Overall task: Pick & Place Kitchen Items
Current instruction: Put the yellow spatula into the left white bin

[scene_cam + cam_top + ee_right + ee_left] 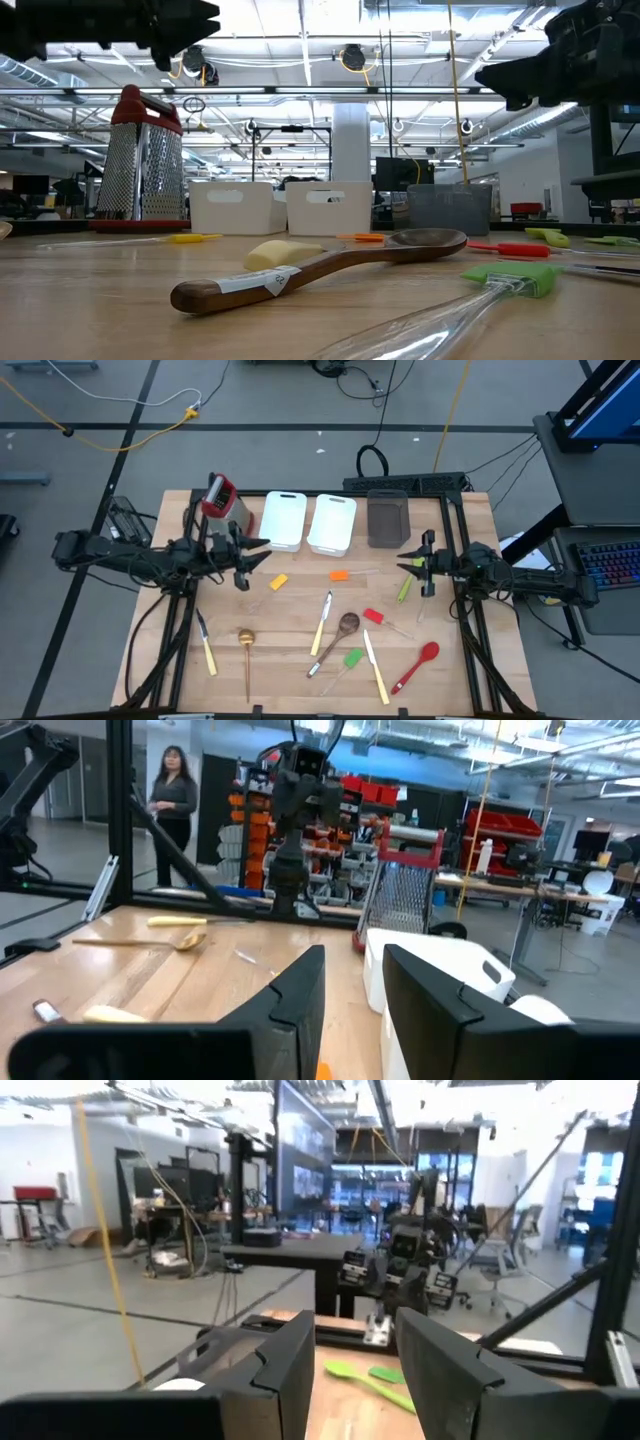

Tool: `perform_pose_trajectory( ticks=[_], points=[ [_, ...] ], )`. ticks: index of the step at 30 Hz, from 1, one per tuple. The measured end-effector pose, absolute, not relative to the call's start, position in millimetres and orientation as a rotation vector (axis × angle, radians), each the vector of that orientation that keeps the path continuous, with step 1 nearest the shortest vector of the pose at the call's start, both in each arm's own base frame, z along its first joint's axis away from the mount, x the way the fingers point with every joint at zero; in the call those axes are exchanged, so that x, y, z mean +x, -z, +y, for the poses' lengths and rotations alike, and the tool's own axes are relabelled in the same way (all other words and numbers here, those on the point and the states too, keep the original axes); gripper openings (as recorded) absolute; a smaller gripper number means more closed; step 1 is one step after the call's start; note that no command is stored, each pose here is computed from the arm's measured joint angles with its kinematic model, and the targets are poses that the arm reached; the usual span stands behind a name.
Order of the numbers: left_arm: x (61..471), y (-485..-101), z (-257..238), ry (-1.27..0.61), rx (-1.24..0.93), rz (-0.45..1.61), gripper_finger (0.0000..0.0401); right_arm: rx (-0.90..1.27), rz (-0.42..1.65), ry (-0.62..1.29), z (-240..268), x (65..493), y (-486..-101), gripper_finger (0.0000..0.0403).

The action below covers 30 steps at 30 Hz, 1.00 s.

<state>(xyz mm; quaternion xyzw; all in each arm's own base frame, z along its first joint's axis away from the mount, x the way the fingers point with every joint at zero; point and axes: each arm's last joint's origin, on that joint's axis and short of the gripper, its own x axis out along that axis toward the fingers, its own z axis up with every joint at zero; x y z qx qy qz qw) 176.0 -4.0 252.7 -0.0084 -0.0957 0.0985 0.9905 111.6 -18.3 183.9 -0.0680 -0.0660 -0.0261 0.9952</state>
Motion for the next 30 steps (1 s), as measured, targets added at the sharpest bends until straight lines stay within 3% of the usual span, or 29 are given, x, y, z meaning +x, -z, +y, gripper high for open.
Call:
perform_pose_trajectory(
  ticks=[6,12,19,30],
  points=[
    [199.4,-278.2,-11.2,-0.245,-0.044,-0.023,0.0147,-0.068,-0.210,0.045,-18.0,110.9,-191.2,0.0100],
    [209.3,-289.0,-17.1,-0.298,-0.142,0.226,0.0147,-0.207,-0.418,0.104,-17.8,104.4,-210.8,0.0100],
    [212.0,-283.0,-24.9,-0.287,-0.337,0.284,0.0147,-0.119,-0.479,0.074,-16.9,102.6,-215.9,0.0103],
    [215.3,-270.3,-28.2,-0.333,-0.161,0.385,0.0147,-0.014,-0.339,0.044,-19.1,123.2,-203.5,0.0187]
  ],
)
